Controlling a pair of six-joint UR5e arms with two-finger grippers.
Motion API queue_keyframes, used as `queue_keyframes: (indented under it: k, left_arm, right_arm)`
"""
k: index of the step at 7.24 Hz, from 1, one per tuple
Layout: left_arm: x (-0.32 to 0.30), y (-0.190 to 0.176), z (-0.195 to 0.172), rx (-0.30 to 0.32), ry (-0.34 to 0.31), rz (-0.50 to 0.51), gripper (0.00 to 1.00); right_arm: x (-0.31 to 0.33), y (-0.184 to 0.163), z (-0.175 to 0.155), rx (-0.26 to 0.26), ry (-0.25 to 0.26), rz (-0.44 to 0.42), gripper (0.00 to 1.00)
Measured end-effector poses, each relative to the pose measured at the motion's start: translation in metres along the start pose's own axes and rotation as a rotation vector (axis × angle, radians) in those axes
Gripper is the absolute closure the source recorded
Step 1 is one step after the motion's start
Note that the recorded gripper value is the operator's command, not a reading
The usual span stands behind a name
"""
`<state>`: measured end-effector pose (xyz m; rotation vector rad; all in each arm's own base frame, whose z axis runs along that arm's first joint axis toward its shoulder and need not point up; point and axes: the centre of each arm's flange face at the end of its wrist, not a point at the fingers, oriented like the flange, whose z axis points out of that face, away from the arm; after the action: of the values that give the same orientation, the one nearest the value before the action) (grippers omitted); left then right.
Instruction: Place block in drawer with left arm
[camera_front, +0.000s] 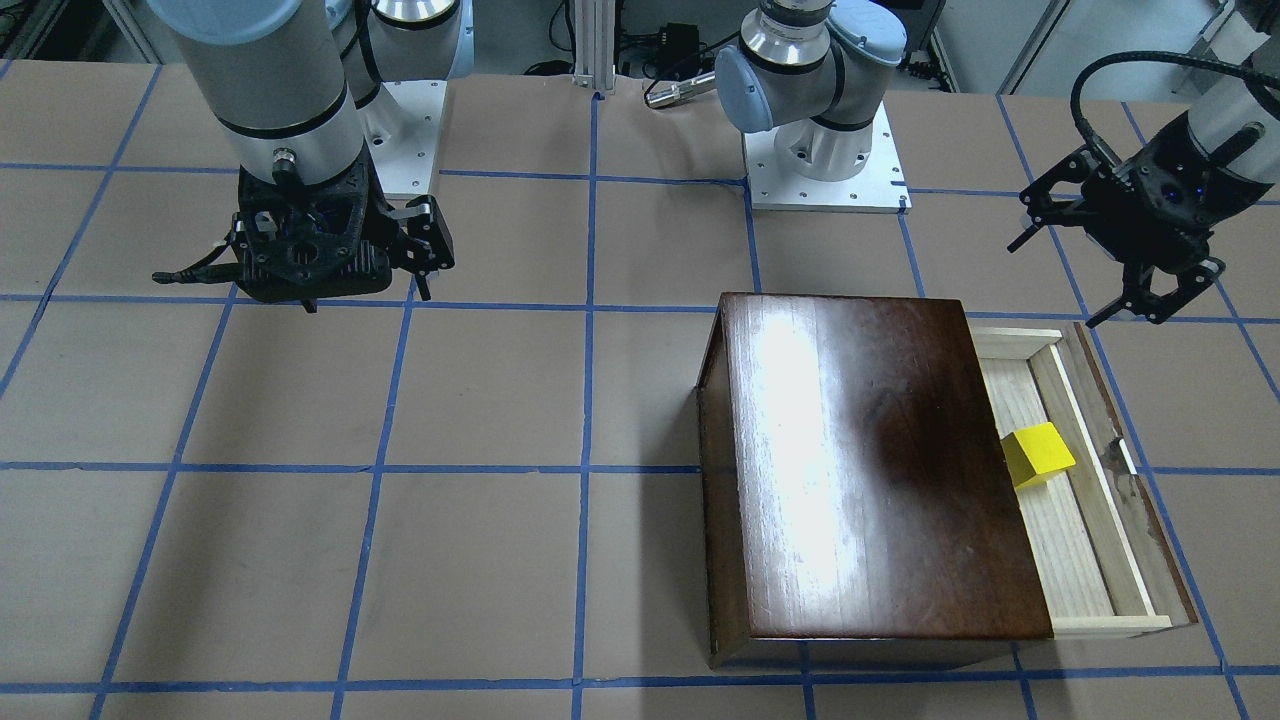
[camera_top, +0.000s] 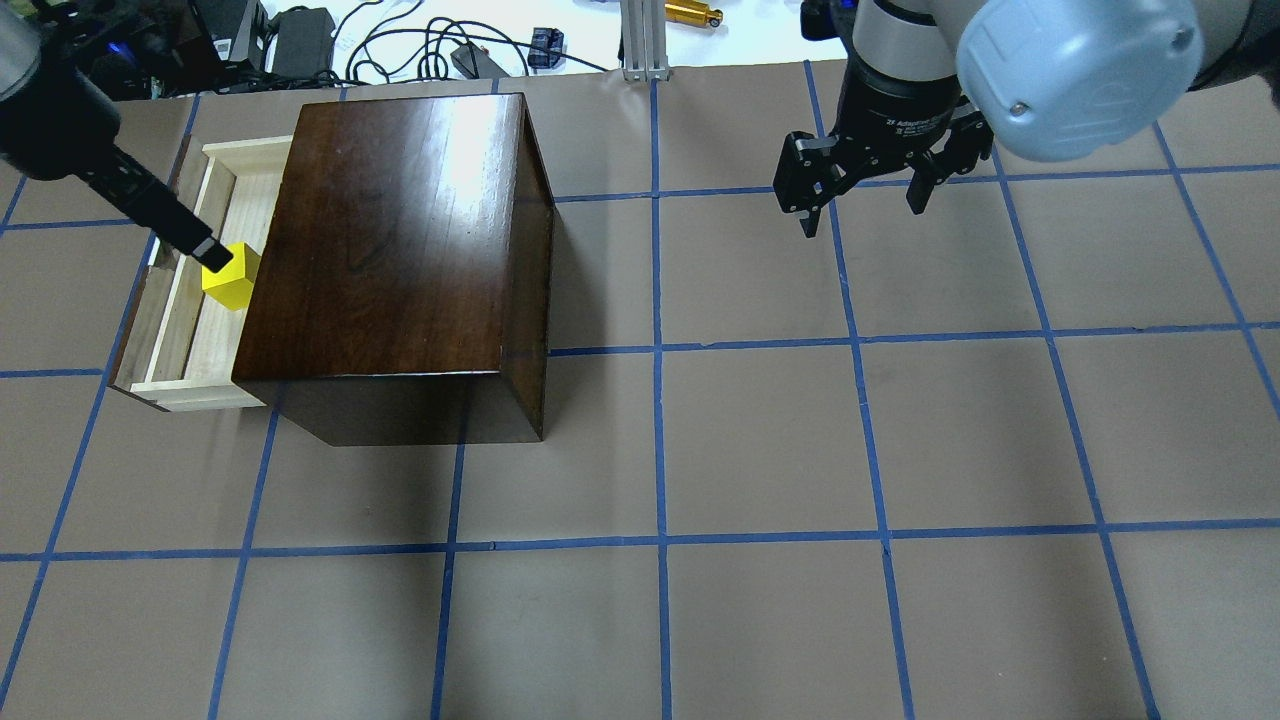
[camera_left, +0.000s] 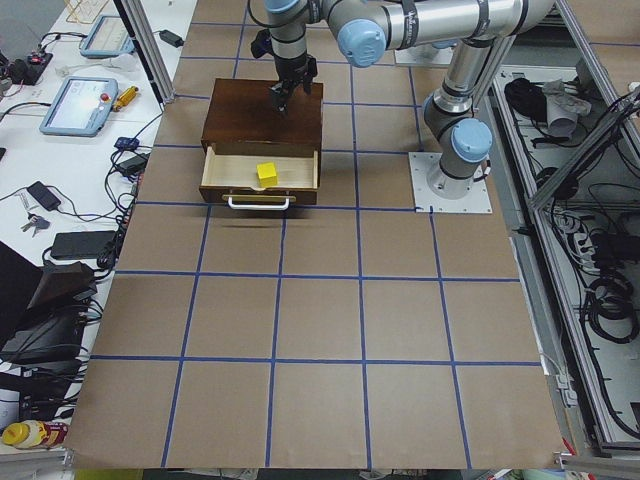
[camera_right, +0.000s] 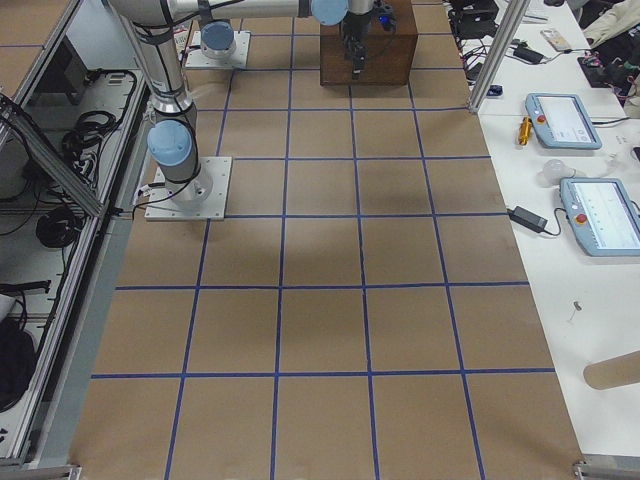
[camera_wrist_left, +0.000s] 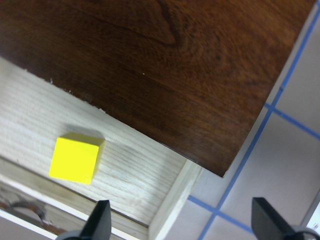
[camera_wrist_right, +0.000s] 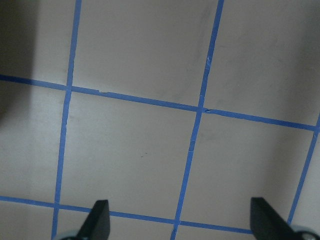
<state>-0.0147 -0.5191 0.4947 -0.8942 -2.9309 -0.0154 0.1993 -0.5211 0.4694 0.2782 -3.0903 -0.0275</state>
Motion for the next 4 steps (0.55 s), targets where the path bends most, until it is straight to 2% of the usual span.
queue_keyframes:
  k: [2,3,4]
  left_arm:
    - [0.054,-0.039,0.005,-0.018,-0.035,-0.228,0.0]
    - [0.073,-0.049,0.007,-0.018,-0.042,-0.382,0.0]
    - [0.086,-0.055,0.009,-0.017,-0.049,-0.493,0.0]
  right_arm:
    - [0.0,0.0,0.0,0.0,0.0,0.0,0.0]
    - [0.0,0.0,0.0,0.0,0.0,0.0,0.0]
    - [0.0,0.0,0.0,0.0,0.0,0.0,0.0]
